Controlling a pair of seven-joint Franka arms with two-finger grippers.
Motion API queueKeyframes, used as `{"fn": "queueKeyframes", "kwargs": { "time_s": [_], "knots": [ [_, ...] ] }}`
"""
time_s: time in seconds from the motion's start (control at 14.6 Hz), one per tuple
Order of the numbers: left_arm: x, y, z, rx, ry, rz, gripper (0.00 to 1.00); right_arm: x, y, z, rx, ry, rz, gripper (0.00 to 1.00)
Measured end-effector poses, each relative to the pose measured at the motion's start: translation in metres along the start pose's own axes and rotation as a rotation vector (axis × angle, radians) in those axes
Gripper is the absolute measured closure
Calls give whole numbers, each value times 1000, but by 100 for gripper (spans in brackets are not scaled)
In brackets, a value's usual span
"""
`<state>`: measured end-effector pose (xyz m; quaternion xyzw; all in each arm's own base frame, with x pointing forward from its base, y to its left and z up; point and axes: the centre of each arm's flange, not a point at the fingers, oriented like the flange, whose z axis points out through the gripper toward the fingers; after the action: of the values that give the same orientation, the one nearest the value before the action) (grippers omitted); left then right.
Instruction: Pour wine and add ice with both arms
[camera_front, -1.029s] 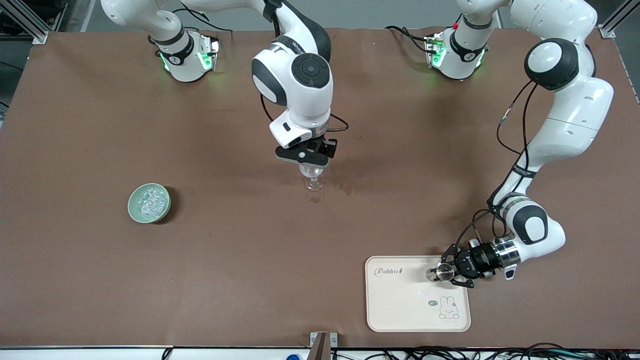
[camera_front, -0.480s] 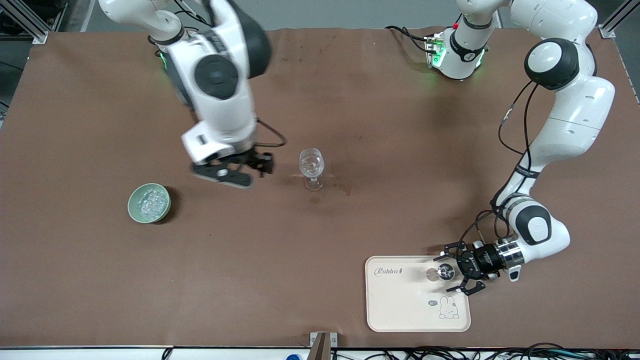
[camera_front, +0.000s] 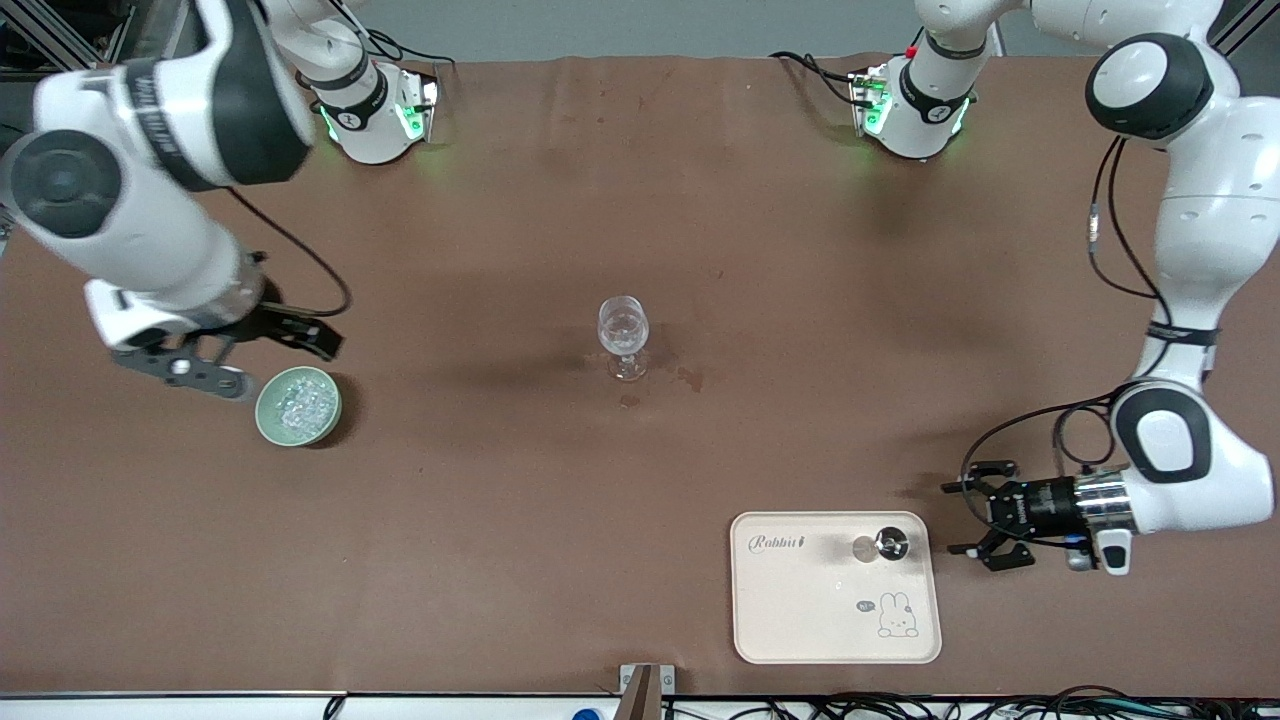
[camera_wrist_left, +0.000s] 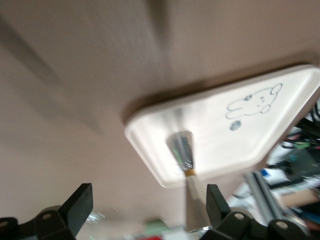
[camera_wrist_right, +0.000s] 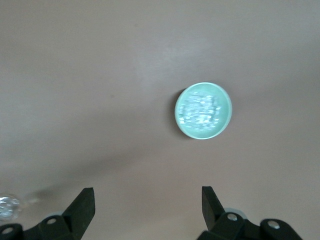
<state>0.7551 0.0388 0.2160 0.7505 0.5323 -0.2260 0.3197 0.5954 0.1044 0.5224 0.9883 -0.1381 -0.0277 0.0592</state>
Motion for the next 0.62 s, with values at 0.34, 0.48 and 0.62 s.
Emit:
{"fn": "queueKeyframes", "kwargs": {
  "time_s": [0.34, 0.48, 0.62],
  "knots": [
    [-75, 20, -73, 148, 199, 194, 0, 20, 106, -4, 19, -6, -41, 6],
    [-126, 31, -98, 224, 306, 344, 0, 20, 134, -12, 27, 4, -66, 6],
    [-186, 43, -111, 328, 436, 525, 0, 13, 148, -25, 32, 12, -80, 6]
  ]
}}
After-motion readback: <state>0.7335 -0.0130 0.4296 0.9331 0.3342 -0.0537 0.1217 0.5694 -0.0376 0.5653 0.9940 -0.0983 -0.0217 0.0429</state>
